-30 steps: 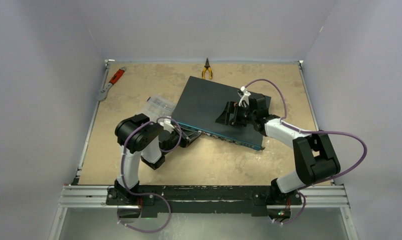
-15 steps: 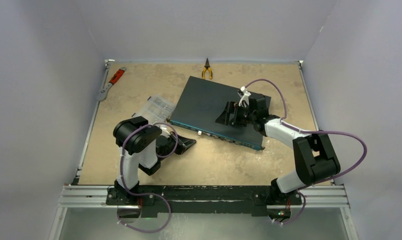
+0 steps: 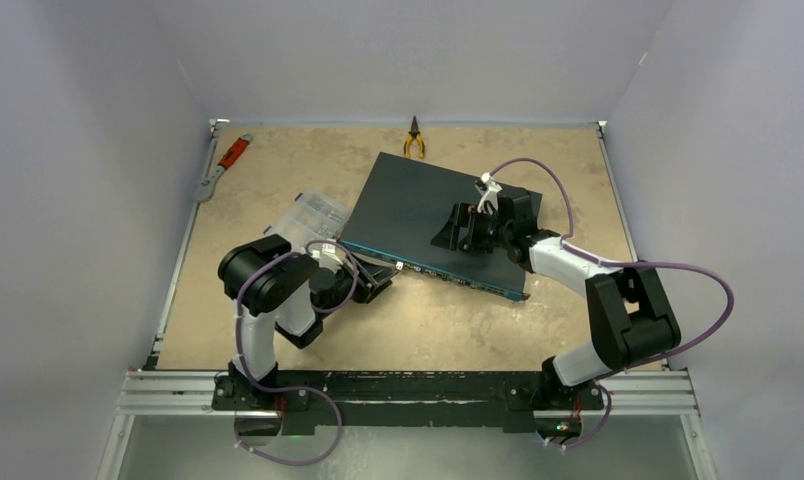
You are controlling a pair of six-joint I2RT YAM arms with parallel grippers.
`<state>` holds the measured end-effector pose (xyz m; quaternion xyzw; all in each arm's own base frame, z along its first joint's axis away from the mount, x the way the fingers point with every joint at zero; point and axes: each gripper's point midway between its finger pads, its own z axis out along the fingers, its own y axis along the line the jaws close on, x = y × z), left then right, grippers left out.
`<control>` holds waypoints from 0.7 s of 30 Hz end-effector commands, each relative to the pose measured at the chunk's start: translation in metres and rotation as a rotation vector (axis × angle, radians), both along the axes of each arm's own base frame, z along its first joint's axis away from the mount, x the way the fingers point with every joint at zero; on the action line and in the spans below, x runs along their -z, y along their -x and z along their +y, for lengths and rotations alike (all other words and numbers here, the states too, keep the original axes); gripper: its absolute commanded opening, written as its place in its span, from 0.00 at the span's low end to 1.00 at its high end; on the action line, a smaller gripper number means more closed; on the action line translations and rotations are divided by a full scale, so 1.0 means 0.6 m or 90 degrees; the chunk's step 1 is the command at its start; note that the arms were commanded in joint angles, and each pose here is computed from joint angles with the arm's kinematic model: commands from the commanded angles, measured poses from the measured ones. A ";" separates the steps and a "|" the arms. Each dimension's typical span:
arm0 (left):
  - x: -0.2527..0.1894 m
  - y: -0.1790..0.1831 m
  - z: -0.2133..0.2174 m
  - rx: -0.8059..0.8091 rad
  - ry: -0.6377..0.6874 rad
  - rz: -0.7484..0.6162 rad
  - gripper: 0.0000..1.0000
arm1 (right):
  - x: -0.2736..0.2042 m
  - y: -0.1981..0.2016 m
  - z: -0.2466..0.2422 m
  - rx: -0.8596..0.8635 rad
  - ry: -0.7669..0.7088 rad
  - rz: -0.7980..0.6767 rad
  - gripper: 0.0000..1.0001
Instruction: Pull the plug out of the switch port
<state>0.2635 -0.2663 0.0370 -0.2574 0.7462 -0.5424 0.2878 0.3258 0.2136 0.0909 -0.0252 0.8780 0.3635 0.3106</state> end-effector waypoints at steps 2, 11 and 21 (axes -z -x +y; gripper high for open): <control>-0.079 -0.024 -0.026 0.014 0.069 -0.116 0.49 | 0.017 0.017 -0.004 -0.009 0.016 0.015 0.99; -0.075 -0.048 -0.047 0.020 0.075 -0.119 0.48 | 0.019 0.016 -0.004 -0.011 0.020 0.016 0.99; -0.062 -0.055 -0.045 0.005 0.079 -0.108 0.29 | 0.024 0.015 -0.004 -0.012 0.023 0.020 0.98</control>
